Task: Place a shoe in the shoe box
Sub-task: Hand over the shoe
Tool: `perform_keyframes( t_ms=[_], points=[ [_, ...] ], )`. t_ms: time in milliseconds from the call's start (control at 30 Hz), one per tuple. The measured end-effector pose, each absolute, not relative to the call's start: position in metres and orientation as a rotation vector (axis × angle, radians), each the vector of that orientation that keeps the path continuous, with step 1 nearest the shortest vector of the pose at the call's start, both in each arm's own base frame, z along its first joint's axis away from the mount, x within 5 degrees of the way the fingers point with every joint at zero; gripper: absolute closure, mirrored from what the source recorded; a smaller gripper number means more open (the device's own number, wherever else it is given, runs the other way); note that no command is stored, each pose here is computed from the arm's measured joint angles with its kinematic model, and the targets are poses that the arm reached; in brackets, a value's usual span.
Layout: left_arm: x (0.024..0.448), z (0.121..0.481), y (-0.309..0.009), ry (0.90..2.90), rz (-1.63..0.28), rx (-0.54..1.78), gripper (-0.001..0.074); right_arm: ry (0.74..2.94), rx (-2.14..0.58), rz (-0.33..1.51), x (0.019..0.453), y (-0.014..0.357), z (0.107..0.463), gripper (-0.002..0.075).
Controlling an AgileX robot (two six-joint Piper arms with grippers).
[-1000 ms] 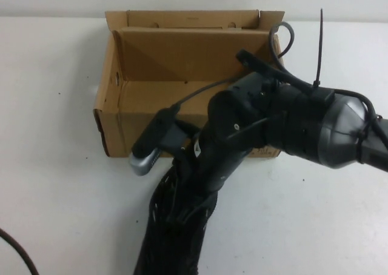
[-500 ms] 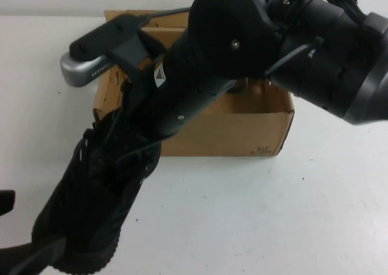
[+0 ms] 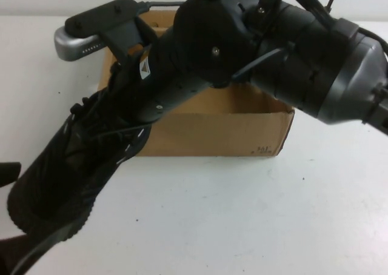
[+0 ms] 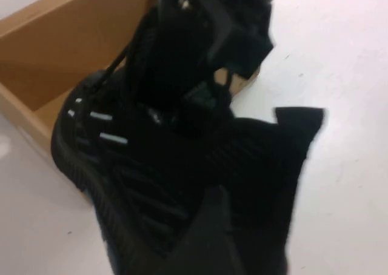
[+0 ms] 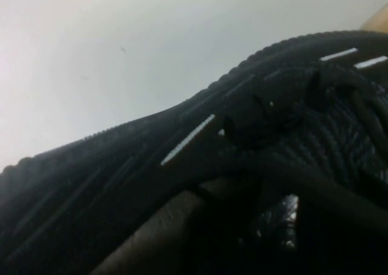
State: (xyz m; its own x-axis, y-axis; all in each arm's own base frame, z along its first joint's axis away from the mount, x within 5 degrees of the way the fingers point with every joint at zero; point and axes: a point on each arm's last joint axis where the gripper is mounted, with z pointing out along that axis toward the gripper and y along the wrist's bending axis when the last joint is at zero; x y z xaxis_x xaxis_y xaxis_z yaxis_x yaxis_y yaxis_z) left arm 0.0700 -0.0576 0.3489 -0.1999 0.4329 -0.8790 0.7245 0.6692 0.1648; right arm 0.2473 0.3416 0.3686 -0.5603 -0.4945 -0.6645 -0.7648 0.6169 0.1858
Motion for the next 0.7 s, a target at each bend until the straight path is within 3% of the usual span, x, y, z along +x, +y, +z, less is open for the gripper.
perform_keyframes(
  t_ms=[267, 333, 400, 467, 567, 700],
  points=[
    [0.106, 0.337, -0.061, 1.956, -0.276, 0.951, 0.0147, 2.273, -0.987, 0.804, 0.238, 0.347, 0.383, 0.0726],
    [0.113, 0.339, -0.062, 1.979, -0.276, 0.946, 0.0267, 2.286, -1.008, 0.813, 0.236, 0.347, 0.383, 0.0726],
    [0.116, 0.342, -0.062, 1.999, -0.271, 0.953, 0.0503, 2.299, -1.020, 0.806, 0.235, 0.346, 0.382, 0.0726],
    [0.116, 0.345, -0.062, 2.001, -0.258, 0.965, 0.0619, 2.305, -1.025, 0.801, 0.234, 0.346, 0.381, 0.0726],
    [0.116, 0.350, -0.061, 1.997, -0.242, 0.973, 0.0686, 2.306, -1.025, 0.806, 0.234, 0.346, 0.381, 0.0726],
    [0.116, 0.350, -0.061, 1.999, -0.231, 0.982, 0.0702, 2.279, -1.022, 0.820, 0.235, 0.347, 0.383, 0.0670]
  ],
)
